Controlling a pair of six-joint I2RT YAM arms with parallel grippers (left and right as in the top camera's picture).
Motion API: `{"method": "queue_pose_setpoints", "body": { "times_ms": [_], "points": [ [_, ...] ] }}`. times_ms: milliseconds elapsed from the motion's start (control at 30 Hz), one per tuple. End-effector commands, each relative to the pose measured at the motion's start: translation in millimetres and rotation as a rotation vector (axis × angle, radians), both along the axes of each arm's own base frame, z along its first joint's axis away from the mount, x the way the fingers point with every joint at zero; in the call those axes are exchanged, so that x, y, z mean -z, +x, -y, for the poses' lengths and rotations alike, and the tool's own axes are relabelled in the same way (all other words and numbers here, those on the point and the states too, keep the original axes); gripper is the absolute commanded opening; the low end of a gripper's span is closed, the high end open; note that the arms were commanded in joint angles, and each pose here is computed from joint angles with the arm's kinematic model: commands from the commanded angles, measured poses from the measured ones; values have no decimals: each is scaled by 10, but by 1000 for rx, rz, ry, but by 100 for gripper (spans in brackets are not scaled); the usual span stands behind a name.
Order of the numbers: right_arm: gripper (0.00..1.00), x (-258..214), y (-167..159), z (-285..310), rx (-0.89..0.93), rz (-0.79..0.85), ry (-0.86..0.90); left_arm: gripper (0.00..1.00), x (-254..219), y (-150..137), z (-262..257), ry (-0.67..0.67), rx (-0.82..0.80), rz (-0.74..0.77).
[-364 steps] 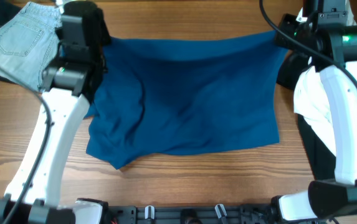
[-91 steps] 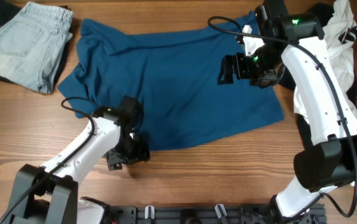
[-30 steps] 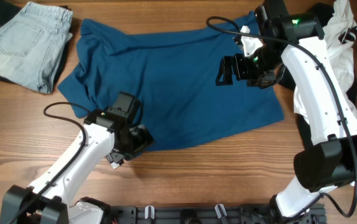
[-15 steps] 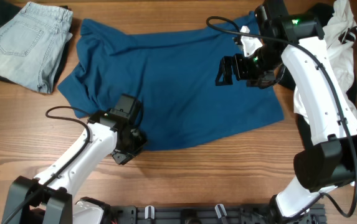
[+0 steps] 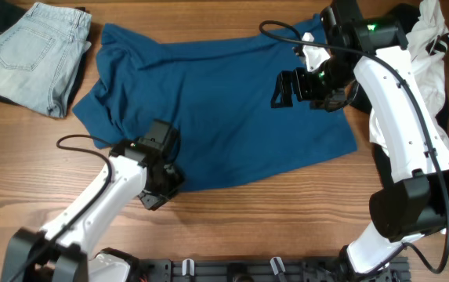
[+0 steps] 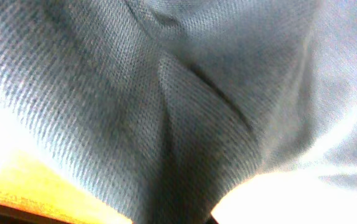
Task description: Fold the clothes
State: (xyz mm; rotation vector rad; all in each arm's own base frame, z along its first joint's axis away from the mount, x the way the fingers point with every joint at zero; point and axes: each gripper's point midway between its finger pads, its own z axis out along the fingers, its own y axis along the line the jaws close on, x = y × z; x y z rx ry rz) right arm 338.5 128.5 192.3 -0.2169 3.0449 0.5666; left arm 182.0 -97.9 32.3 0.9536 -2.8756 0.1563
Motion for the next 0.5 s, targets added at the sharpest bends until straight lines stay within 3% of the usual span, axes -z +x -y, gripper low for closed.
{"method": "queue_pose_setpoints", "body": {
  "times_ms": [0, 233, 467],
  "points": [
    [100, -99, -30, -34, -21, 32, 21, 4, -337, 41, 112, -39, 42, 124],
    [100, -101, -14, -37, -21, 38, 22, 4, -594, -223, 176, -65, 99, 171],
    [100, -101, -15, -37, -21, 38, 22, 4, -634, -752, 112, -43, 132, 7]
  ]
}}
